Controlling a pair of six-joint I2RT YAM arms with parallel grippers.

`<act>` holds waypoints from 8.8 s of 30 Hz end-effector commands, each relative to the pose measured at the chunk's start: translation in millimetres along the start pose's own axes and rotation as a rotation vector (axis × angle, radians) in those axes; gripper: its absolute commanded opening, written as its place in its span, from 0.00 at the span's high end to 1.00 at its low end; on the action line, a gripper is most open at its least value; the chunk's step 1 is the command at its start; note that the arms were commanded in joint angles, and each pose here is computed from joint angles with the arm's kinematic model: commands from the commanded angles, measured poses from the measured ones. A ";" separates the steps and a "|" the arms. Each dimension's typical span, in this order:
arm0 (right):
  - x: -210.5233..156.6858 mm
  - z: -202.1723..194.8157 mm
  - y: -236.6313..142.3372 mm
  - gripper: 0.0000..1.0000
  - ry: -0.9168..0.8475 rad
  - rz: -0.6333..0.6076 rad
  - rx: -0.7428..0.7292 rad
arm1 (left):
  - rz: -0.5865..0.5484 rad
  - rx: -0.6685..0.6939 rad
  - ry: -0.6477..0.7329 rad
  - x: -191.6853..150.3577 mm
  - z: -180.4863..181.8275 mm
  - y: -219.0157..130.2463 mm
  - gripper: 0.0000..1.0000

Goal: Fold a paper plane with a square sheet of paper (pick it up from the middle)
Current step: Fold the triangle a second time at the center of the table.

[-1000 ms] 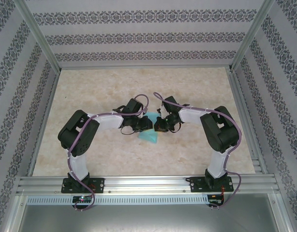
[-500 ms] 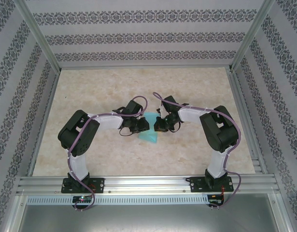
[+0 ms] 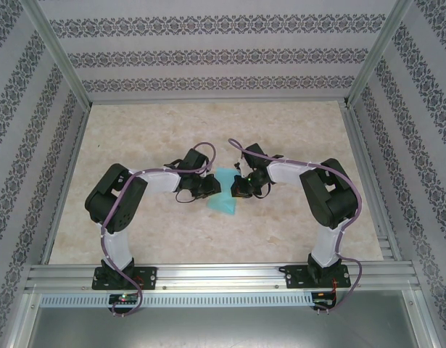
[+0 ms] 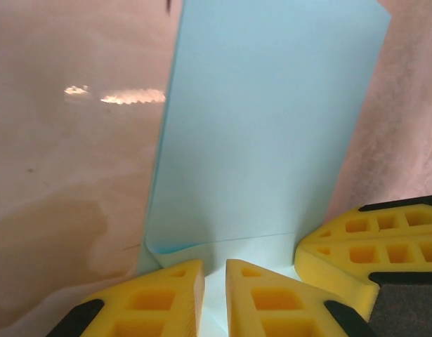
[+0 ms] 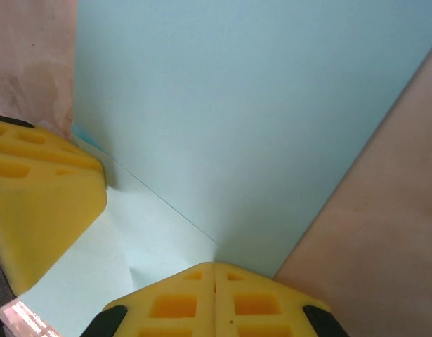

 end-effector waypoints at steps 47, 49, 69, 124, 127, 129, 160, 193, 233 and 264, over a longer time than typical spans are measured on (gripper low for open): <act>-13.0 -9.3 9.1 0.95 0.001 0.039 -0.095 | 0.093 0.176 0.027 -6.8 16.4 18.6 0.91; -3.6 2.1 -2.7 0.94 -0.016 -0.004 -0.055 | 0.109 0.228 0.000 -9.9 27.7 22.8 0.91; -22.2 64.8 -6.8 0.93 -0.022 -0.057 -0.044 | 0.099 0.285 -0.044 -19.2 44.2 25.8 0.93; -51.3 42.0 -37.9 0.95 -0.132 -0.098 -0.018 | 0.082 0.324 -0.084 -21.1 55.8 28.2 0.95; -34.8 46.0 -43.7 0.95 -0.114 -0.186 -0.029 | 0.076 0.312 -0.082 -20.4 54.5 28.6 0.95; -25.7 49.7 -39.1 0.95 -0.108 -0.212 -0.036 | 0.071 0.307 -0.080 -19.5 53.5 28.9 0.95; -42.5 30.7 27.2 0.97 -0.110 -0.072 -0.029 | 0.072 0.265 -0.028 -22.6 60.1 33.5 0.96; -113.6 17.5 8.2 0.97 -0.088 0.004 -0.015 | 0.014 0.285 -0.038 -9.7 57.0 39.2 0.97; -74.2 34.4 10.0 0.98 0.108 -0.161 -0.103 | 0.062 -0.144 0.229 -29.0 -41.6 -1.2 0.87; -124.6 -4.2 27.8 0.98 0.230 0.046 -0.275 | -0.037 0.014 0.119 42.4 30.3 7.7 0.89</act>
Point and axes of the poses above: each hand's point on the last joint's axis, 136 mm out from that joint toward the fingers, its own y axis out along the fingers, its own z axis along the line the jaws close on, x = y × z, the point moved 8 cm from there along -y, back along the fingers, and after that the axes turned 12 degrees about -y, right-handed, at the moved point
